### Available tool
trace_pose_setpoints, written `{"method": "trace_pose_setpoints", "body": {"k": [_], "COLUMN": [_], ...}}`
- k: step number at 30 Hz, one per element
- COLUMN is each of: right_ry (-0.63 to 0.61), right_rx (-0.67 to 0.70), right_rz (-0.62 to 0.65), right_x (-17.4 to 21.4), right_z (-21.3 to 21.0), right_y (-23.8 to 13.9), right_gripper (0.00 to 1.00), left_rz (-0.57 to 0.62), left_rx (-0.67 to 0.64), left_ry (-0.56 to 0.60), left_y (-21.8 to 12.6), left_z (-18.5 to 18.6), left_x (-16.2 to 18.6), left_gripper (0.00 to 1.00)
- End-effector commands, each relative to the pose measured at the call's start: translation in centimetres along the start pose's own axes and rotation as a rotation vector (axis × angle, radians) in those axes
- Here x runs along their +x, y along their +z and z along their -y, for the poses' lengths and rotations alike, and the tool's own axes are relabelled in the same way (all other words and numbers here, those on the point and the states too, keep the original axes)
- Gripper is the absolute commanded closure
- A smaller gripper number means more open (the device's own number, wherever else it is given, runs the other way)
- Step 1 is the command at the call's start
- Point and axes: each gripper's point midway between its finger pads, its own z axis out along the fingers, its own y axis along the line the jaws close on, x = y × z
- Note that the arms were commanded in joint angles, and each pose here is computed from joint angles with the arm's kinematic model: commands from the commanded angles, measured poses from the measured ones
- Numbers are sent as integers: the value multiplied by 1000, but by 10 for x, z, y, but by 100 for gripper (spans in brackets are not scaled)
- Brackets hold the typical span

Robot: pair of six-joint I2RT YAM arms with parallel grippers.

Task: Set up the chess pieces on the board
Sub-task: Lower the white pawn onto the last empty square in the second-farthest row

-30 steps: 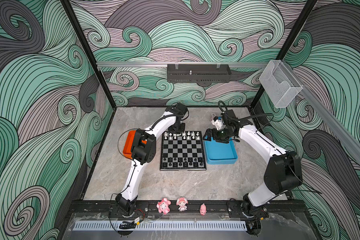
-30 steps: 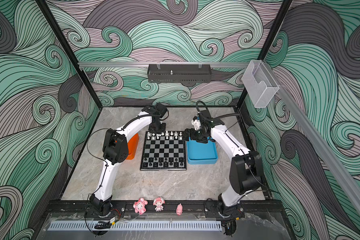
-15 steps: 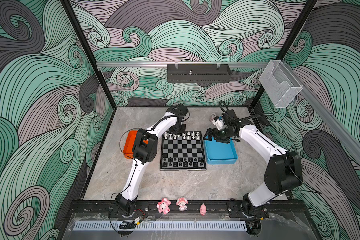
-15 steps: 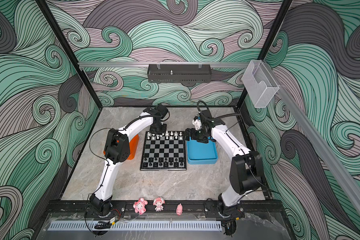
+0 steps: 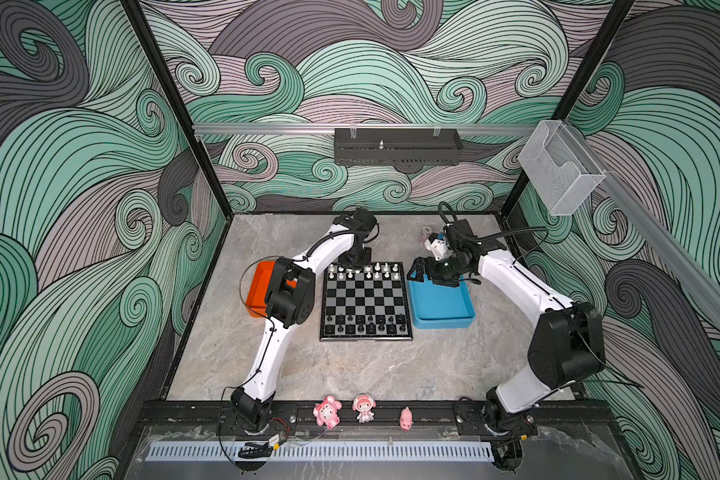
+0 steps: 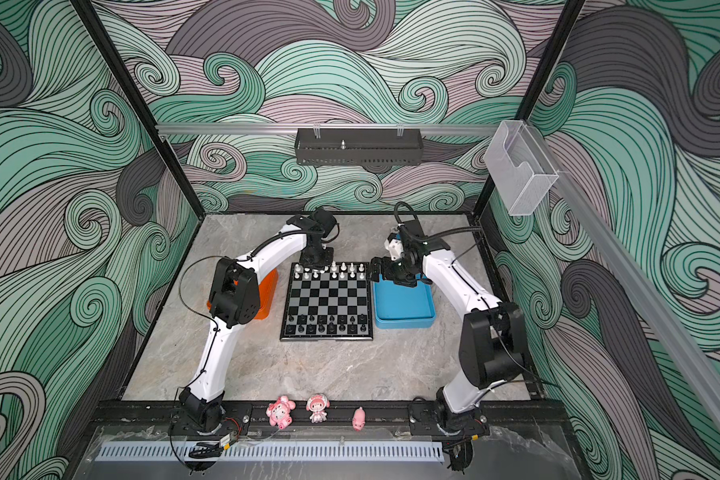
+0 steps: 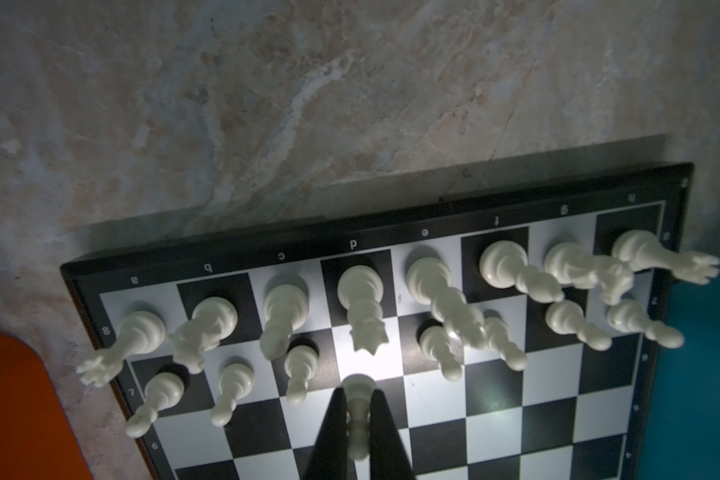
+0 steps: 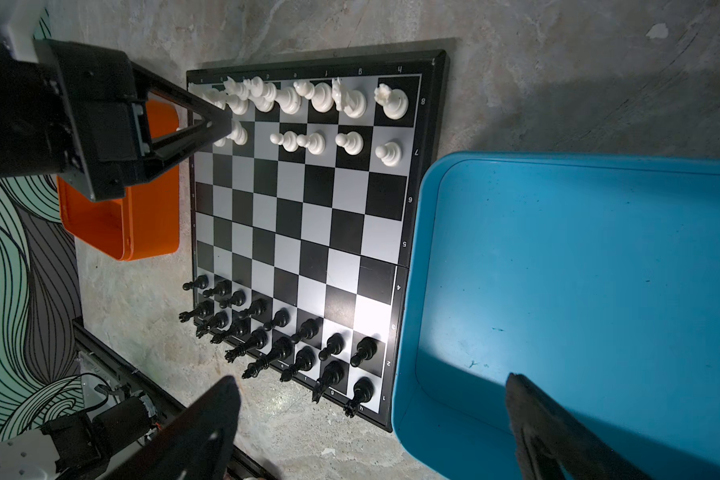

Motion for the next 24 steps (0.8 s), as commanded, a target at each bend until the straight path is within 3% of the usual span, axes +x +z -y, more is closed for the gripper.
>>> {"method": "trace_pose_setpoints", "body": {"k": [1, 24], "right_ry": [-2, 2], "right_rx": [-6, -8], "right_rz": [-22, -27], "right_x": [5, 7], "right_z": [3, 4], "right_y": [3, 4], "right_gripper": [1, 1], "left_rz": [-3, -2], "left_rx": [-6, -24], "left_ry": [-21, -101], "left_y": [9, 18], "left_z": [5, 1], "left_x": [1, 5], "left_gripper": [90, 90]}}
